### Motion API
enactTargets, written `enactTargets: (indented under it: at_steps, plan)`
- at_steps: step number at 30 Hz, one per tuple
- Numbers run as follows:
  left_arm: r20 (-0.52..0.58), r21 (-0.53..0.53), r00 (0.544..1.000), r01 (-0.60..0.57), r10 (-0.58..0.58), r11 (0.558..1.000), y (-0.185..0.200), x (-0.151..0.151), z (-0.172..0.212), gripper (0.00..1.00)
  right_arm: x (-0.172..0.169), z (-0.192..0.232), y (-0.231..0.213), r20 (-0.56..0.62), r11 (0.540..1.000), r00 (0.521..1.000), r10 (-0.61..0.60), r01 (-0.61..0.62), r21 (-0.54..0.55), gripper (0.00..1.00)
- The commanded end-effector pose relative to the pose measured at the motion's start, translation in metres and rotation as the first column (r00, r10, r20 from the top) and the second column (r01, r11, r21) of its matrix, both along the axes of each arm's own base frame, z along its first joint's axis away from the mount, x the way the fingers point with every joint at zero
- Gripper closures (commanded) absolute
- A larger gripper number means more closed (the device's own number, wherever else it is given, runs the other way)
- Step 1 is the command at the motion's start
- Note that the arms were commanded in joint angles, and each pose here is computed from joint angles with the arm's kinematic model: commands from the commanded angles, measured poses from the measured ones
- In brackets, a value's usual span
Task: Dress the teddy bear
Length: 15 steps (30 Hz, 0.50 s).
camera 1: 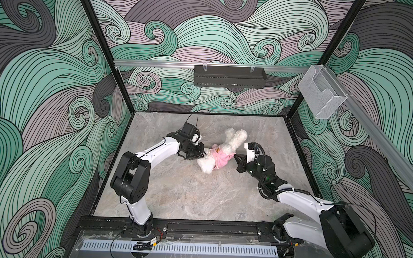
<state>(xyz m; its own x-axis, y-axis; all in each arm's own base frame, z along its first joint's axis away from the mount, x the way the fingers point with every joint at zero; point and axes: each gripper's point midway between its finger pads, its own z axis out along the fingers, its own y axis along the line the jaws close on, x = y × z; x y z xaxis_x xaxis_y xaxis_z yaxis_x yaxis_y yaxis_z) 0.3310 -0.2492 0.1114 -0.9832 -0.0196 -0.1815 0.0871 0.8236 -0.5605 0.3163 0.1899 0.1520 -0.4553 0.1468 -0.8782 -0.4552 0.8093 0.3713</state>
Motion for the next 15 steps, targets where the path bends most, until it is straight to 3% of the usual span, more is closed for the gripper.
enactTargets:
  at_steps: [1, 4, 11, 15]
  plan:
    - [-0.052, 0.454, 0.998, 0.008, 0.017, 0.891, 0.082, -0.02, -0.051, 1.0, 0.023, 0.046, -0.048, 0.024, 0.952, 0.98, -0.199, 0.188, 0.243, 1.0]
    - [-0.034, 0.501, 0.999, 0.018, -0.002, 0.865, 0.083, -0.019, -0.051, 1.0, 0.02, 0.058, -0.042, 0.036, 0.947, 0.991, -0.13, 0.113, 0.299, 1.0]
    - [0.042, 0.533, 0.993, 0.07, -0.109, 0.843, 0.046, -0.008, -0.034, 1.0, -0.002, 0.068, 0.016, 0.114, 0.962, 0.982, 0.153, -0.175, 0.209, 1.0]
    - [0.064, 0.583, 0.981, 0.112, -0.183, 0.805, 0.033, -0.005, -0.028, 1.0, -0.004, 0.068, 0.027, 0.096, 0.959, 0.976, 0.197, -0.212, 0.19, 1.0]
